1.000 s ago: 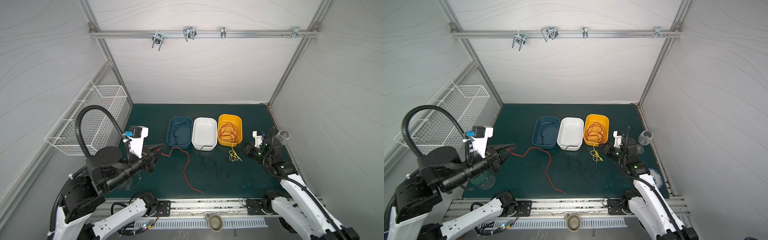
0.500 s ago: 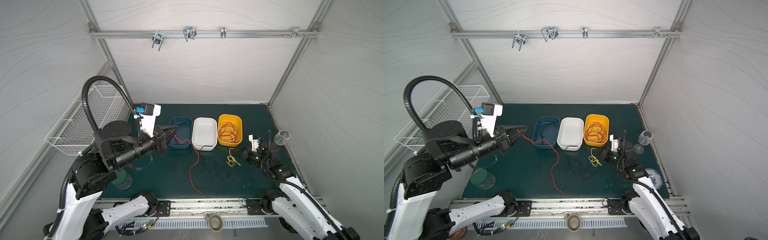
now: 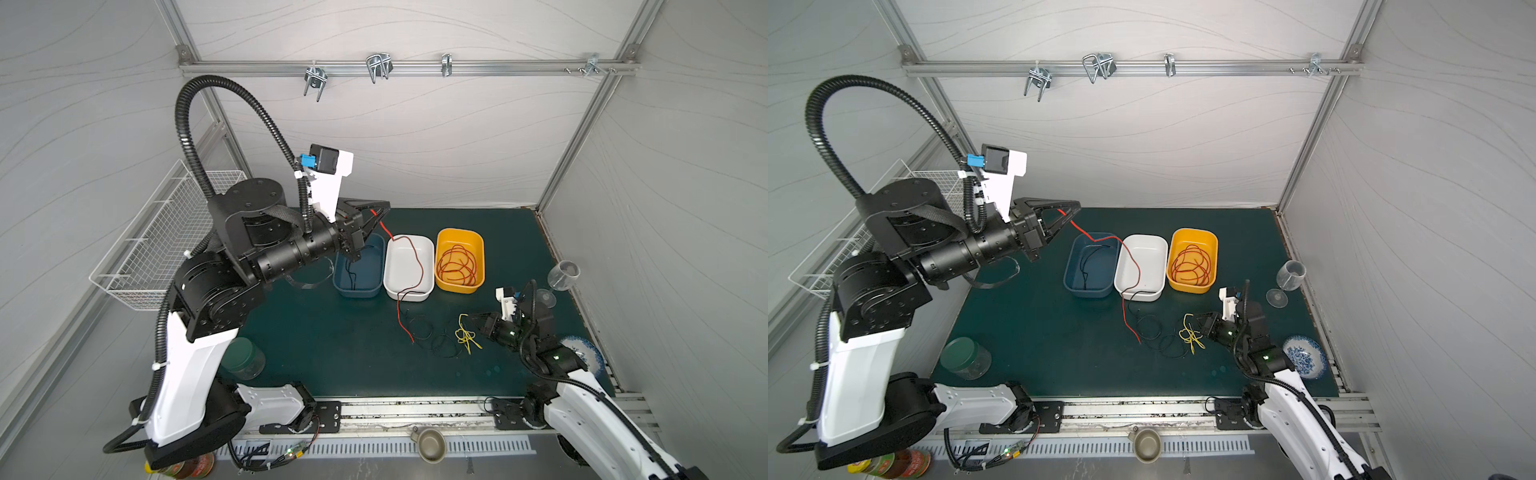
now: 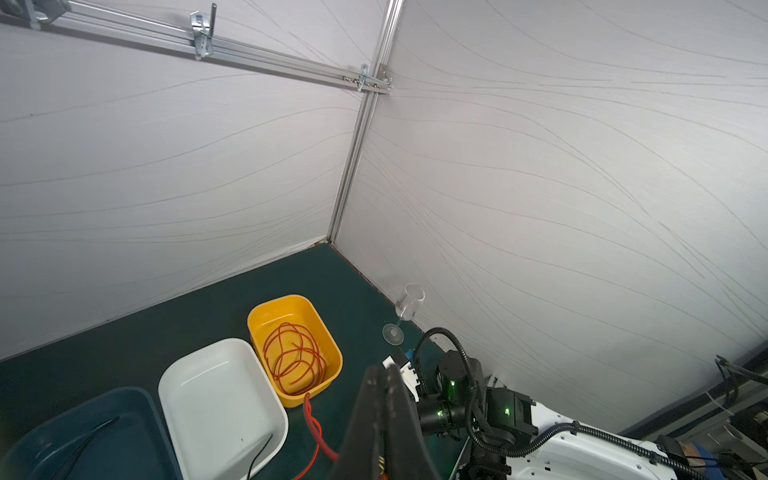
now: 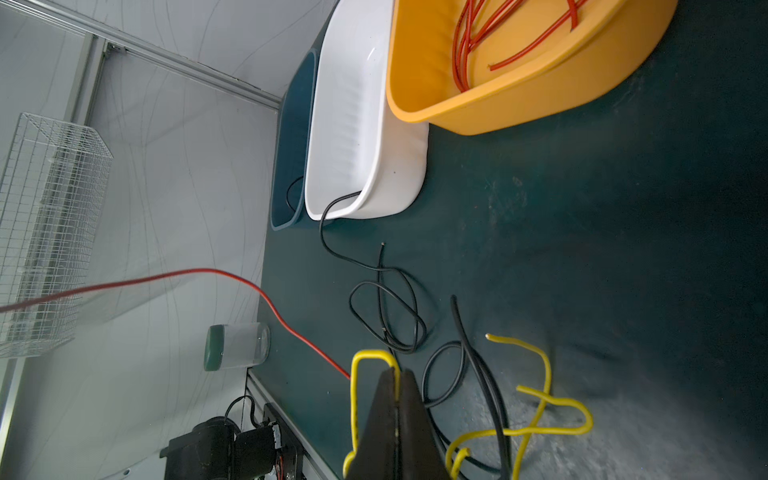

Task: Untangle the cables
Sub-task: 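Raise the red wire high with the left gripper and swing toward the yellow tub, then lower the red wire into the yellow tub and open the left gripper, then withdraw the left gripper from the tub toward the right gripper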

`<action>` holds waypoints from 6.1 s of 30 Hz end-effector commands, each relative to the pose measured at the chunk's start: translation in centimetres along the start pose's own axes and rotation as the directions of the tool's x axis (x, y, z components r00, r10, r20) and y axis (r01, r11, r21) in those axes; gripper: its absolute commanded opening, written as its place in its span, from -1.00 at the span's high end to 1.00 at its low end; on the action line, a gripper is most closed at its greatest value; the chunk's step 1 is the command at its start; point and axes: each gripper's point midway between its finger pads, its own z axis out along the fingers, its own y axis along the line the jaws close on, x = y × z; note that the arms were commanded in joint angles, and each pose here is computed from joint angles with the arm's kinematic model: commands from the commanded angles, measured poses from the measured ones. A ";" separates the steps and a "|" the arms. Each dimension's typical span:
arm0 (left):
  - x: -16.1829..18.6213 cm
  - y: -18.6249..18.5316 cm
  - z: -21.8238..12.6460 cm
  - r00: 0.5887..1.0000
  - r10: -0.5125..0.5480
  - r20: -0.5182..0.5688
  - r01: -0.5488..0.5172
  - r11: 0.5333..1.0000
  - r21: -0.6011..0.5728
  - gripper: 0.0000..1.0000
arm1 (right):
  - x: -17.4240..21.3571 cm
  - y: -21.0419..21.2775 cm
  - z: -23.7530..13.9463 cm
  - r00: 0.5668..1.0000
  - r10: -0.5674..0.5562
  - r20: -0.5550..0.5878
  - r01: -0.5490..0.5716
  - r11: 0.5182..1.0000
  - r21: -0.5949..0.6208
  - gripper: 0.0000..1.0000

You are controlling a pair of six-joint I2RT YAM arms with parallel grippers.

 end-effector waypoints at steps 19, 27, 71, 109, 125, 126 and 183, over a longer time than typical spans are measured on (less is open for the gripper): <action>-8.1 -2.0 8.9 0.933 0.202 0.299 -0.235 0.969 0.077 1.00 | 1.9 -1.1 -0.7 1.000 -0.016 -0.014 0.016 1.000 0.000 1.00; -8.4 -0.3 14.1 0.876 0.340 0.343 -0.354 0.935 -0.023 1.00 | 2.0 0.0 -1.2 0.999 -0.027 -0.029 0.026 0.999 -0.027 1.00; 10.7 13.1 31.1 0.997 0.051 0.061 -0.047 0.997 -0.062 1.00 | 4.3 -0.4 0.3 0.994 -0.038 -0.100 0.031 0.997 -0.068 1.00; 30.6 16.3 30.8 0.789 -0.095 -0.607 -0.249 0.854 -0.457 1.00 | 5.8 1.0 0.1 0.987 -0.051 -0.150 0.034 0.993 -0.114 1.00; 37.1 16.4 34.6 0.721 -0.095 -0.687 -0.233 0.899 -0.370 1.00 | 6.5 1.6 0.2 0.982 -0.080 -0.168 0.057 0.989 -0.134 1.00; 37.4 16.6 34.9 0.721 -0.095 -0.686 -0.233 0.899 -0.370 1.00 | 6.5 1.6 0.2 0.983 -0.079 -0.168 0.057 0.990 -0.133 1.00; 30.3 13.3 19.6 0.786 -0.404 -0.468 0.230 0.893 -0.386 -0.23 | 3.5 6.8 -0.5 0.984 -0.120 -0.134 0.094 0.979 -0.183 1.00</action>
